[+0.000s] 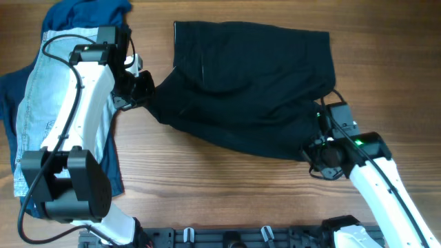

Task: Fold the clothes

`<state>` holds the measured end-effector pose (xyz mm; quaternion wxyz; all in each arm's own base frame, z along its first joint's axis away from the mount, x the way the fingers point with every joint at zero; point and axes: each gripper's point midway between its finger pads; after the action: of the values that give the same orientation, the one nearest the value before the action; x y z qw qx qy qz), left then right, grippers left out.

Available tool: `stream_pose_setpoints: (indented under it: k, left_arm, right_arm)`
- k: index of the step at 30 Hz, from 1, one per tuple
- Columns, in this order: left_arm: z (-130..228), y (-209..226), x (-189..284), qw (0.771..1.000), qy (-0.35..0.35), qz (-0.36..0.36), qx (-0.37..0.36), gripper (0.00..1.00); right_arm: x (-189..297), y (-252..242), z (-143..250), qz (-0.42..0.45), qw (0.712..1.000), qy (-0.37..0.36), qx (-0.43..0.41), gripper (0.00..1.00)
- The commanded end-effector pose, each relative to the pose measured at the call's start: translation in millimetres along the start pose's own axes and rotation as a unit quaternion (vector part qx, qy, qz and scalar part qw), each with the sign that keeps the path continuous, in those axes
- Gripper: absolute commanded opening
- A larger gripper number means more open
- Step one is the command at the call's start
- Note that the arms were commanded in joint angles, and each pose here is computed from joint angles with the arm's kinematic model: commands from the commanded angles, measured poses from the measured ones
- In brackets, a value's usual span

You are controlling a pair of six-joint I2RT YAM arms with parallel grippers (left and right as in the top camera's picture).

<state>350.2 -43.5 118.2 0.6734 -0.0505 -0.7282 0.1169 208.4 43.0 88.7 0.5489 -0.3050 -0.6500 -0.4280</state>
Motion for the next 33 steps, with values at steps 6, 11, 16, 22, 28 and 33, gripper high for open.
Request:
stream_pose_setpoints:
  k: [6,11,16,22,28,33]
  left_arm:
    - [-30.2,-14.6,-13.1,0.997,-0.081,0.009,-0.012,0.04]
    - [-89.0,-57.5,2.3,0.973,-0.214,0.039,-0.079,0.04]
    - [-137.5,-86.6,33.3,0.933,-0.340,0.041,-0.113,0.04]
    - [-186.9,-96.2,57.9,0.883,-0.452,0.039,-0.116,0.04]
    - [-227.6,-103.9,22.9,0.852,-0.505,0.055,-0.125,0.05]
    - [-253.1,-105.4,4.4,0.817,-0.559,0.065,-0.128,0.12]
  right_arm:
    - [11.0,85.2,-100.1,-0.172,0.976,-0.118,0.063,0.04]
    - [36.8,152.0,-140.0,-0.249,0.943,-0.189,0.114,0.04]
    - [33.4,188.5,-164.6,-0.295,0.919,-0.233,0.123,0.04]
    - [5.5,215.7,-195.2,-0.318,0.898,-0.282,0.112,0.04]
    - [-3.9,234.0,-213.4,-0.350,0.874,-0.321,0.104,0.04]
    - [-14.0,242.5,-233.0,-0.367,0.850,-0.368,0.087,0.04]
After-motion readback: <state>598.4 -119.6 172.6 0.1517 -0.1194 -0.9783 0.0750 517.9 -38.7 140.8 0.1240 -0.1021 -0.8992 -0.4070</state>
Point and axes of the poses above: each gripper's point midway between its finger pads, its own x axis back along the fingers, its own y axis along the line the jaws close on, z = x × y, and after that the axes turned 10 degrees about -x, right-handed
